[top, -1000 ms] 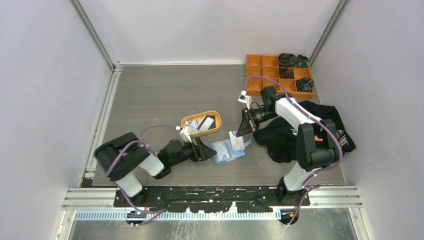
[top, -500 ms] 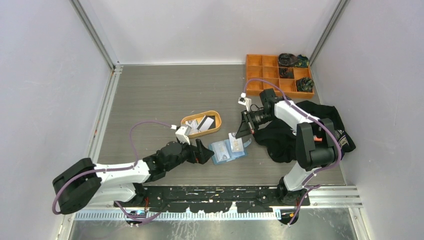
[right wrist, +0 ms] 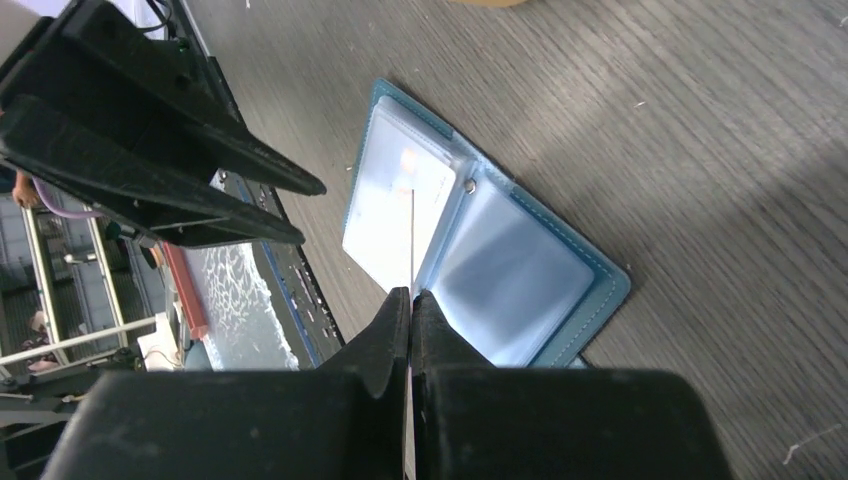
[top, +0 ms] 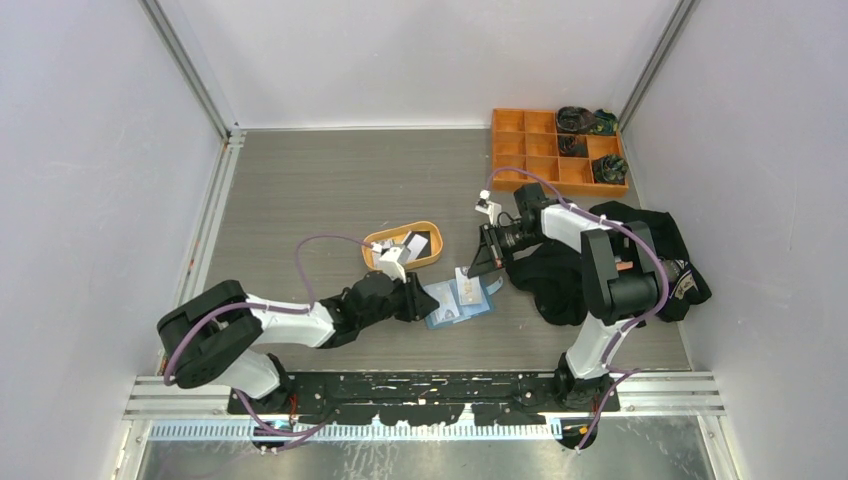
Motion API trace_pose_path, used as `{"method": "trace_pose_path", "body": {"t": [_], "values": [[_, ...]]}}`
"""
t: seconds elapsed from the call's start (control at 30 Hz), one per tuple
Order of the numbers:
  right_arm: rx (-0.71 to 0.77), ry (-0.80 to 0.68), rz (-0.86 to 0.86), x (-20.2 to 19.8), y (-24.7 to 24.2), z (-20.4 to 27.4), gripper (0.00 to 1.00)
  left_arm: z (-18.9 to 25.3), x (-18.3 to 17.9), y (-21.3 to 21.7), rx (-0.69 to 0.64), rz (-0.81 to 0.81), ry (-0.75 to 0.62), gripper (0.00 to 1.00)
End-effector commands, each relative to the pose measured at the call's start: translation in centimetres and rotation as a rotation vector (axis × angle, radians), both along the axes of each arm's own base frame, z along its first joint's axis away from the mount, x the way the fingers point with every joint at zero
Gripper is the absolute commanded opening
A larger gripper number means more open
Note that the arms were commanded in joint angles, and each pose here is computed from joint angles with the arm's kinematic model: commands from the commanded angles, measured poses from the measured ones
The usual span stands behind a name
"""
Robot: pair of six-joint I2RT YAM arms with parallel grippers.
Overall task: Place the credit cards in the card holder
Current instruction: Insert the credit card into the card holder.
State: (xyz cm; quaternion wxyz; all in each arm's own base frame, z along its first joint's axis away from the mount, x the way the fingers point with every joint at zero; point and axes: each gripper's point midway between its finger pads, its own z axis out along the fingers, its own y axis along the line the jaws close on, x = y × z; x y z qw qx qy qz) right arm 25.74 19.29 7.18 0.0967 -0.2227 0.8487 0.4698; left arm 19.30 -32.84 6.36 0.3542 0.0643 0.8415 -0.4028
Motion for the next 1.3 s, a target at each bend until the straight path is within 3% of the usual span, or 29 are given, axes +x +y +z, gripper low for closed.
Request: {"method": "trace_pose_path", "body": {"t": [0.0, 0.7, 0.9, 1.27], "values": [[0.023, -0.016, -0.025, 1.0, 0.3, 0.2, 0.01, 2.9, 1.5, -2.1, -0.063, -0.009, -0.058, 0.30], [0.078, -0.005, -0.002, 0.9, 1.7, 0.4, 0.01, -1.6, 2.2, 0.3, 0.121, 0.070, -0.022, 0.19], [0.032, 0.008, -0.041, 1.6, 1.7, -0.6, 0.01, -1.1, 2.2, 0.3, 0.111, 0.070, -0.027, 0.19], [-0.024, 0.013, -0.080, 2.1, 1.2, -1.5, 0.01, -1.0, 1.5, 0.4, 0.096, 0.054, -0.008, 0.28]]}}
